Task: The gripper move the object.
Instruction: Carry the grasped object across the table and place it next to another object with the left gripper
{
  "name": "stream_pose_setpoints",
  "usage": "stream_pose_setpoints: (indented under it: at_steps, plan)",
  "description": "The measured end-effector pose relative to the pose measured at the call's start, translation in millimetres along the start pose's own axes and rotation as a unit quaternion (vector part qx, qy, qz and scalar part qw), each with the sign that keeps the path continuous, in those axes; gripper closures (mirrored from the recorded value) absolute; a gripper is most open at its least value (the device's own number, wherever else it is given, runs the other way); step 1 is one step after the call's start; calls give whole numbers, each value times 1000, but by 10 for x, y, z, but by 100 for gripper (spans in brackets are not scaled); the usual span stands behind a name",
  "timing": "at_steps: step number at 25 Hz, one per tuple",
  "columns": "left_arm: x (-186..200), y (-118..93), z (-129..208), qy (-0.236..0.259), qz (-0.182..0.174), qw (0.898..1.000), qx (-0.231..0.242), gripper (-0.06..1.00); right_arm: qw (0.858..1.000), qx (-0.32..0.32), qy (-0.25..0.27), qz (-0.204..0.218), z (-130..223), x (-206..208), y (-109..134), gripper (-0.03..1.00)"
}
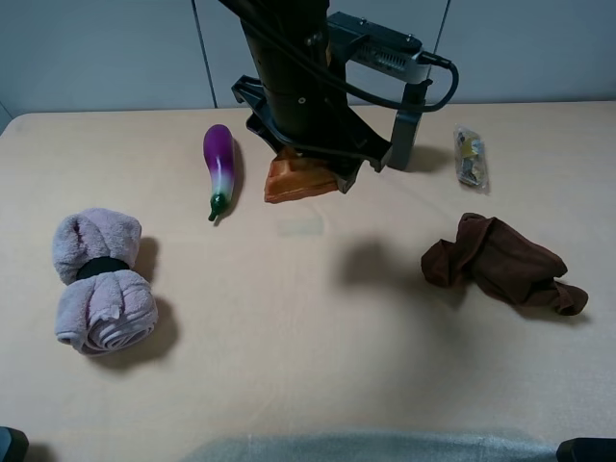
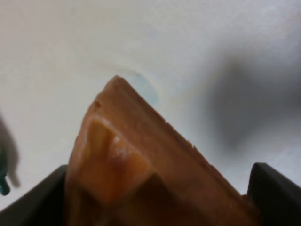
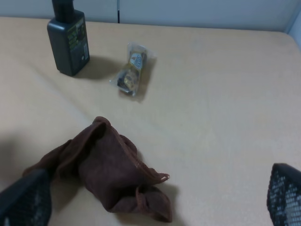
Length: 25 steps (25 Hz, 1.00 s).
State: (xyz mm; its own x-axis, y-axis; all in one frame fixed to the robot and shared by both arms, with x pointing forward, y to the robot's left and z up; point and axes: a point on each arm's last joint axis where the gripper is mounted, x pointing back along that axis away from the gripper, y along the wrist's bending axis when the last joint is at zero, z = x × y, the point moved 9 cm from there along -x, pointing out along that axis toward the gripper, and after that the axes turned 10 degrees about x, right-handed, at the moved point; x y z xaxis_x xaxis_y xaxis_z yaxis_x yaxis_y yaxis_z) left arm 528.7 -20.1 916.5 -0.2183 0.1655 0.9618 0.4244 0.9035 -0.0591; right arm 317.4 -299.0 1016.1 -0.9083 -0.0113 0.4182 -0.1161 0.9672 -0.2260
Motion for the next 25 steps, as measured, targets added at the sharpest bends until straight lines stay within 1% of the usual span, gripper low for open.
stream_pose_setpoints:
  at_steps: [7,16,21,25]
  plan:
    - [15,-244,54,-11,14,1000,-12,23,1000,0,0,0,0,0,0,28]
    - [43,-543,78,-36,40,998,-28,23,1000,0,0,0,0,0,0,28]
    - [35,-681,103,-44,51,997,-31,23,1000,0,0,0,2,0,0,28]
    - [42,-753,110,-51,57,996,-34,23,1000,0,0,0,2,0,0,28]
